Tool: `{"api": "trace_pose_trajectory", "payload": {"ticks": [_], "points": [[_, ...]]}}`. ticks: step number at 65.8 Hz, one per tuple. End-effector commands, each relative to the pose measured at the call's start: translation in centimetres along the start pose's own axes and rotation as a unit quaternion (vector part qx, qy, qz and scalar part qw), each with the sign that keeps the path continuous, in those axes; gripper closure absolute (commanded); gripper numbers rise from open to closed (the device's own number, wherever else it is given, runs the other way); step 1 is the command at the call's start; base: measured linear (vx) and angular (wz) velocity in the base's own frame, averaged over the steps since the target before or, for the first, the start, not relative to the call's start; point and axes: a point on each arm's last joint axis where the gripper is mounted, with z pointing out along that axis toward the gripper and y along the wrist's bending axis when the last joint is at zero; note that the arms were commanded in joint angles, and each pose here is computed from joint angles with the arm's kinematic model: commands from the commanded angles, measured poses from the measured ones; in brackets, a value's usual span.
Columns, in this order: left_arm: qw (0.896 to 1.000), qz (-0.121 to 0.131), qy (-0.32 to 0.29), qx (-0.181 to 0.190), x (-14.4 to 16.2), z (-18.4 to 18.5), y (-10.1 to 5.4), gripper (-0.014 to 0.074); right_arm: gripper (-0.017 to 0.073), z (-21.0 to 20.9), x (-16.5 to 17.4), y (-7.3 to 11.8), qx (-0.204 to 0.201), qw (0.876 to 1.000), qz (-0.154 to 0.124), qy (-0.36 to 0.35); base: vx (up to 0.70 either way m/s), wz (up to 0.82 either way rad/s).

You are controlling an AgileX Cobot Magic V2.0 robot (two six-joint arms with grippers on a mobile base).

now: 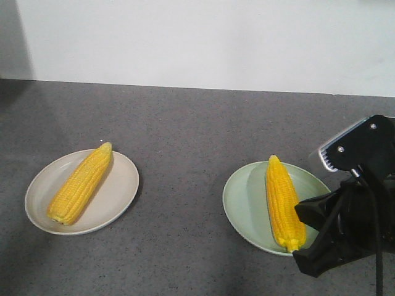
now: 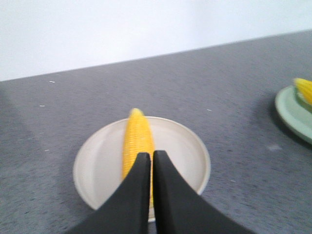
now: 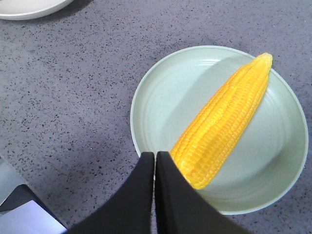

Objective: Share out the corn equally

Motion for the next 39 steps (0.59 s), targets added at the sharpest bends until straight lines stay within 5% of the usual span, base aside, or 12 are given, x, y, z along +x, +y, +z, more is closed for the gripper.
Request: {"api": "trace_pose_trajectory", "payload": {"ticks": [1, 22, 39], "points": [[0.996, -0.013, -0.079, -0.027, 0.9, -0.7, 0.4, 0.0601, 0.0567, -0.9, -1.0, 0.0, 0.001, 0.999, -0.003, -0.041, 0.0, 0.0], [0.986, -0.034, -0.131, -0.101, 7.3, -1.2, 1.1, 0.0601, 0.0567, -0.9, -1.0, 0.0, 0.001, 0.999, -0.003, -0.038, 0.0, 0.0], [0.982, -0.035, -0.147, -0.113, 10.3, -0.3, 1.3, 0.0601, 0.0567, -0.9, -0.9, 0.0, 0.001, 0.999, -0.003, -0.036, 0.0, 0.0]]}}
